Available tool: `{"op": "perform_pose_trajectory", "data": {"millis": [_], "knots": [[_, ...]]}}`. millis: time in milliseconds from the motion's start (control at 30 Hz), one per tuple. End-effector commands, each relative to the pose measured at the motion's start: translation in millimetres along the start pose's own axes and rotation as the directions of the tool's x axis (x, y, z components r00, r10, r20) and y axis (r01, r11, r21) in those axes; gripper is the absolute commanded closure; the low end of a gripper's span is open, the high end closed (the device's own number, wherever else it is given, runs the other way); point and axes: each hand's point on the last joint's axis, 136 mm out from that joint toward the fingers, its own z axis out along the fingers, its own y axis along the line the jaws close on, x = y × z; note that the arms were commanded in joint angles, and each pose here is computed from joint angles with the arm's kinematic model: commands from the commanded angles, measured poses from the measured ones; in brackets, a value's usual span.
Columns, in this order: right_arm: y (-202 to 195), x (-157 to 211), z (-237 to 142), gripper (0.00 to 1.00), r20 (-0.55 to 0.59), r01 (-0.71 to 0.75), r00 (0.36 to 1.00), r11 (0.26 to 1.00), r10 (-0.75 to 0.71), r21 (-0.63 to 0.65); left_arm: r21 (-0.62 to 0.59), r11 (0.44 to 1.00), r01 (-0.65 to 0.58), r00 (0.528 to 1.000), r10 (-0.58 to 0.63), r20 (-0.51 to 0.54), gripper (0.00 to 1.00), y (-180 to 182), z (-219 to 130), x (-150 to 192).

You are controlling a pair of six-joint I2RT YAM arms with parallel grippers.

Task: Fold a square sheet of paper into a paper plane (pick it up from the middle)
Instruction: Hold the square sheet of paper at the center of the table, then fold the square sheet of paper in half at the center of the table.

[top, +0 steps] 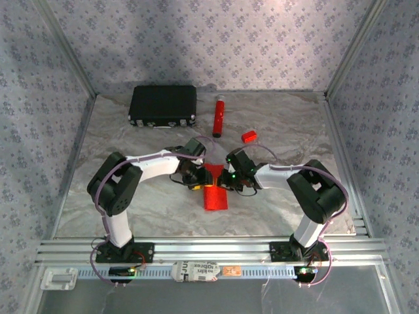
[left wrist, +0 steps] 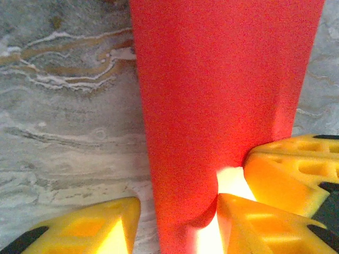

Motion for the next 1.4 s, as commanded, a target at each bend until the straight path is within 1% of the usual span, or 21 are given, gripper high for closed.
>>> {"op": "perform_pose_trajectory", "data": {"millis": [0, 67, 100, 200, 267, 333, 433, 500, 633, 733, 933, 1067, 1367], "knots": [[-52, 30, 2, 0.99, -0.099, -0.025, 0.994, 0.985, 0.043, 0.171, 0.002, 1.0, 0.004, 0.996, -0.004, 0.086, 0.52, 4, -19, -9], [-51, 30, 1, 0.99, -0.104, -0.025, 0.994, 0.985, 0.043, 0.168, 0.07, 0.997, -0.018, 0.993, 0.01, 0.12, 0.46, -9, -34, -10], [-51, 30, 1, 0.99, -0.105, -0.023, 0.994, 0.985, 0.042, 0.172, 0.1, 0.995, -0.027, 0.99, 0.013, 0.141, 0.45, -13, -40, -11], [-51, 27, -2, 0.99, -0.098, -0.022, 0.994, 0.983, 0.04, 0.181, 0.215, 0.975, -0.057, 0.982, 0.016, 0.187, 0.46, -27, -55, -12], [-51, 26, -2, 1.0, -0.095, -0.023, 0.995, 0.982, 0.041, 0.185, 0.306, 0.95, -0.067, 0.983, 0.011, 0.183, 0.54, -38, -59, -12], [-51, 25, -2, 1.0, -0.093, -0.027, 0.995, 0.982, 0.045, 0.186, 0.383, 0.921, -0.075, 0.988, 0.016, 0.155, 0.64, -48, -60, -10], [-50, 24, -2, 1.0, -0.089, -0.03, 0.995, 0.981, 0.048, 0.19, 0.462, 0.883, -0.084, 0.992, 0.03, 0.121, 0.77, -61, -60, -5], [-52, 24, -2, 1.0, -0.087, -0.033, 0.995, 0.98, 0.05, 0.195, 0.486, 0.87, -0.079, 0.994, 0.031, 0.106, 0.82, -63, -56, -3], [-53, 26, 1, 1.0, -0.09, -0.045, 0.994, 0.98, 0.063, 0.194, 0.509, 0.859, -0.054, 0.997, 0.022, 0.069, 0.89, -60, -46, 1], [-53, 26, 3, 1.0, -0.093, -0.046, 0.994, 0.979, 0.065, 0.196, 0.52, 0.853, -0.041, 0.999, 0.019, 0.046, 0.92, -59, -39, 4], [-55, 27, 2, 1.0, -0.097, -0.043, 0.993, 0.978, 0.064, 0.206, 0.52, 0.854, -0.023, 1.0, 0.019, 0.014, 0.93, -55, -27, 5], [-55, 27, 2, 1.0, -0.097, -0.043, 0.993, 0.977, 0.064, 0.208, 0.474, 0.88, -0.012, 1.0, 0.015, -0.003, 0.93, -43, -15, 8], [-55, 27, 2, 1.0, -0.097, -0.048, 0.993, 0.977, 0.069, 0.208, 0.355, 0.934, 0.043, 0.999, -0.03, -0.042, 0.95, 3, 15, 20]]}}
